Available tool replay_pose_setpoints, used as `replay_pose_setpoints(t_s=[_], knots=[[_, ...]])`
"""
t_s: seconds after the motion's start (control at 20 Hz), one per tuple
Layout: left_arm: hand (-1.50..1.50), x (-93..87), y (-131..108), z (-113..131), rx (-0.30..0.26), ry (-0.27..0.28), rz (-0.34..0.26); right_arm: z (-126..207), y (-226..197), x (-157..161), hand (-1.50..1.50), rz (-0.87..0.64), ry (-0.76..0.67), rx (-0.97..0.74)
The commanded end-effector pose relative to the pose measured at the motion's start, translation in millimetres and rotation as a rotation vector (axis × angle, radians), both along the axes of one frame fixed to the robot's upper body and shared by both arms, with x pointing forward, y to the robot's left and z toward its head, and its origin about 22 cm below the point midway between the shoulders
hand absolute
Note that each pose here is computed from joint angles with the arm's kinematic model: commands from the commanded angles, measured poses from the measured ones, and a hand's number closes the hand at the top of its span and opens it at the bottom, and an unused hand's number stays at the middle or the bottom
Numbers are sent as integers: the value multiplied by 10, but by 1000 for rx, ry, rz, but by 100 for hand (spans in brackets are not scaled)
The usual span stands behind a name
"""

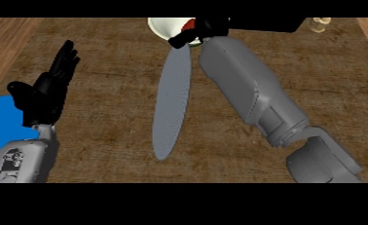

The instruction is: Pick the bell pepper from the placemat and place it in the bowl

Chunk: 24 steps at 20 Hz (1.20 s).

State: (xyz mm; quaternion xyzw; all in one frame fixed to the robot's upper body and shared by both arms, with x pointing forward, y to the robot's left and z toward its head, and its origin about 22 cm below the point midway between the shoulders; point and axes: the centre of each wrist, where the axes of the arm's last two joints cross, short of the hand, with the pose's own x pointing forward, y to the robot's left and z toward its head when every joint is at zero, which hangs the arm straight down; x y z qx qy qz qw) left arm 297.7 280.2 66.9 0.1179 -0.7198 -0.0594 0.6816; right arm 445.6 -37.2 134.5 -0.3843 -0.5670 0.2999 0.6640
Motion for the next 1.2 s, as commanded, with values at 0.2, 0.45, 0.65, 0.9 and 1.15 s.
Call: replay_pose_setpoints(t_s=[0.2,0.45,0.65,0.9,1.15], knots=[[0,-94,99,-29,-2,6,19,103,-140,10,-150,-55,-266,490],[0,-117,127,-147,0,13,62,81,-393,28,-150,-85,-363,731],[0,-138,272,-82,-10,26,73,-153,-1004,85,-150,-40,-300,773],[0,-154,354,-112,-6,24,87,-418,-1501,-61,-150,-8,-255,786],[0,-228,311,-261,-5,50,102,-423,-1837,-274,-150,71,-211,889]])
